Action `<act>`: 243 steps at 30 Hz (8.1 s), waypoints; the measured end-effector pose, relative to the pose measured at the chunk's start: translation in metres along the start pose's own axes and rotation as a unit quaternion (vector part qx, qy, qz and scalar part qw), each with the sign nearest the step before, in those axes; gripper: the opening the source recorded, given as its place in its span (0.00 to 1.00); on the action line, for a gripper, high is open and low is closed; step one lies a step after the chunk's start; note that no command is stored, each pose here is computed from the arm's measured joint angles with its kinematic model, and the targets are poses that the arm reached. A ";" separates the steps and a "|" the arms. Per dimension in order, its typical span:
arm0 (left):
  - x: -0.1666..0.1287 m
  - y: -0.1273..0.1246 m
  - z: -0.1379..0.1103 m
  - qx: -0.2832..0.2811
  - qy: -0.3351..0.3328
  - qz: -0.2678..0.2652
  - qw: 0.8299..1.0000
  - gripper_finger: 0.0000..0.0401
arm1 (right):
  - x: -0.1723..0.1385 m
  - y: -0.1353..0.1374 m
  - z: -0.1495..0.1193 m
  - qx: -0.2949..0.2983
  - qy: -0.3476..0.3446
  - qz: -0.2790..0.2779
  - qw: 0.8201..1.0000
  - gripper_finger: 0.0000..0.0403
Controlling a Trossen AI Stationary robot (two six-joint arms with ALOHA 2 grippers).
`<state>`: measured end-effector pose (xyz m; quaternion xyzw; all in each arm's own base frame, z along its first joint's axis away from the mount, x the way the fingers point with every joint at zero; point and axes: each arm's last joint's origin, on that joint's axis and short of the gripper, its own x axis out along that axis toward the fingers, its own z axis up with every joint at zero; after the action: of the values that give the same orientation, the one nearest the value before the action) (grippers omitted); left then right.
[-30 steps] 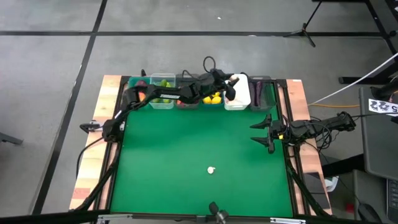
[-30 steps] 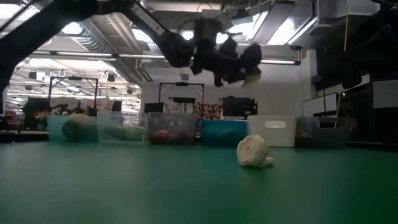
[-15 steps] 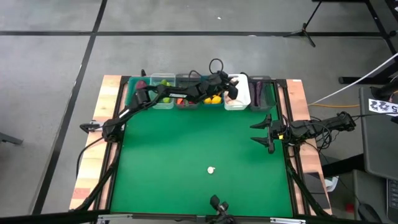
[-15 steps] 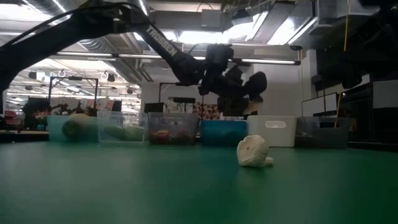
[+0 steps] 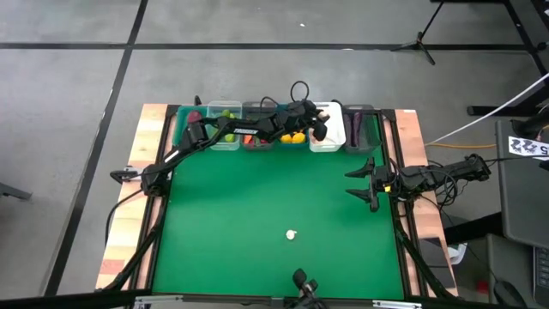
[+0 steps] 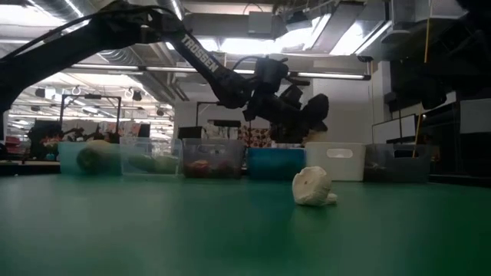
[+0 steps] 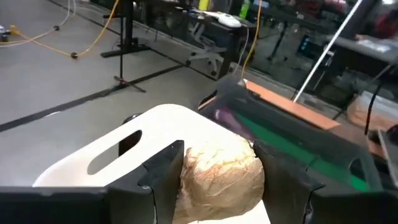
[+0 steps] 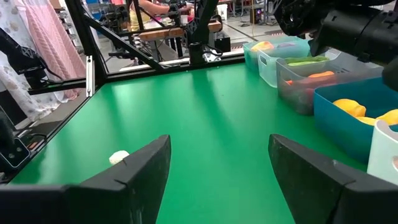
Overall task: Sort produce into baskets
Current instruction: Put the garlic into the white bin, then return to Home Position
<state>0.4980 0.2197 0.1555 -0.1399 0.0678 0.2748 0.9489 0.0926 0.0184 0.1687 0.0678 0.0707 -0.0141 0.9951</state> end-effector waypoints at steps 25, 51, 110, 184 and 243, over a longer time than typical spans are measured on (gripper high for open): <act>-0.001 -0.006 -0.001 0.046 0.028 -0.136 0.989 0.46 | 0.000 0.000 0.000 0.012 0.000 0.000 1.000 0.67; 0.002 -0.006 0.017 -0.068 -0.002 -0.088 0.994 0.58 | 0.000 0.000 0.000 0.014 0.000 0.001 1.000 0.67; -0.249 -0.199 -0.154 0.196 0.189 -0.274 0.922 0.60 | 0.000 0.000 0.001 0.033 -0.003 0.005 0.999 0.67; -0.220 -0.185 -0.130 0.128 0.139 -0.181 0.965 0.31 | 0.000 0.000 0.001 0.040 -0.003 0.005 0.999 0.67; -0.053 -0.092 0.032 0.003 -0.033 -0.107 0.994 0.74 | 0.000 0.000 0.001 0.043 -0.008 -0.004 0.999 0.67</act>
<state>0.5047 0.1287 0.2178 -0.1347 0.0217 0.1756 0.9750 0.0928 0.0181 0.1700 0.1098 0.0627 -0.0218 0.9917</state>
